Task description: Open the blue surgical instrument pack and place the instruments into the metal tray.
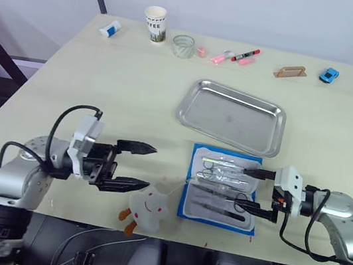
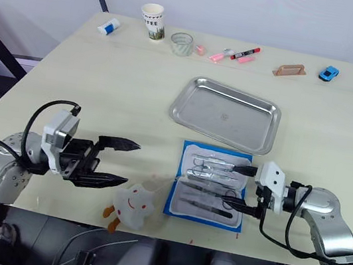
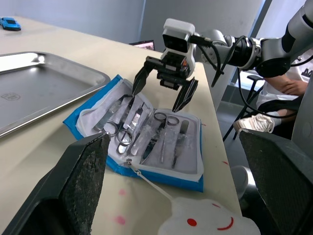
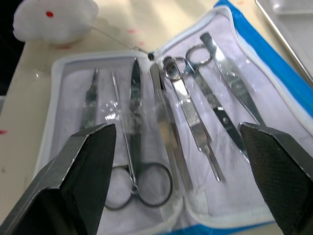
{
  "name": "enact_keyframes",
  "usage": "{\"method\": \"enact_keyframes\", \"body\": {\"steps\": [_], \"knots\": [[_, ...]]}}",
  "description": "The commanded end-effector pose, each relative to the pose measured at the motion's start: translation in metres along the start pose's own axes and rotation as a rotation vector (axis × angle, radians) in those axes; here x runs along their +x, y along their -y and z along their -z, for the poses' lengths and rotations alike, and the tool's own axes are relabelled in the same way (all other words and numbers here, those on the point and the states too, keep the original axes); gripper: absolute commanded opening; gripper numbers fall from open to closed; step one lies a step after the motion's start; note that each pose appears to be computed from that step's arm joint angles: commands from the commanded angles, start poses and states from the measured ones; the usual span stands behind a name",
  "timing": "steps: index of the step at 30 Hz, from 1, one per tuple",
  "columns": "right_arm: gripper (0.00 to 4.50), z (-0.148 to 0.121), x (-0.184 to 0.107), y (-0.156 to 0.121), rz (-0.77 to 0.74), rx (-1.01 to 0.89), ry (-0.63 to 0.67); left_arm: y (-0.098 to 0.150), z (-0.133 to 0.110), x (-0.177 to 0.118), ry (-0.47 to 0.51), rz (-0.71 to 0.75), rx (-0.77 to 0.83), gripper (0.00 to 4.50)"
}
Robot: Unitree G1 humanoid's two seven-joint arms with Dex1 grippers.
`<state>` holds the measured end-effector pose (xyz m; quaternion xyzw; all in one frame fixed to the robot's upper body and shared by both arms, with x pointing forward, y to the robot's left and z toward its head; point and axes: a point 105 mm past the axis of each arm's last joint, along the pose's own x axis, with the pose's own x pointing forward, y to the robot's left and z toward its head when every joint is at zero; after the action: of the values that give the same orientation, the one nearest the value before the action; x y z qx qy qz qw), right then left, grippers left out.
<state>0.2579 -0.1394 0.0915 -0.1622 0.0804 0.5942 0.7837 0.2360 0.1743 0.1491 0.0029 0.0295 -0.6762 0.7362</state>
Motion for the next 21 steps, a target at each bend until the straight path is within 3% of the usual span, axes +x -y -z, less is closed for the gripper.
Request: {"method": "enact_keyframes", "body": {"steps": [1, 21], "knots": [[4.36, -0.0048, -0.0003, 0.0017, -0.004, -0.045, 0.017, -0.0001, -0.0075, 0.0043, -0.004, 0.004, 0.053, 4.50], [4.36, 0.0014, 0.0000, -0.0050, -0.003, -0.063, 0.017, -0.0019, -0.0073, 0.0104, -0.008, 0.009, 0.065, 4.50]]}}
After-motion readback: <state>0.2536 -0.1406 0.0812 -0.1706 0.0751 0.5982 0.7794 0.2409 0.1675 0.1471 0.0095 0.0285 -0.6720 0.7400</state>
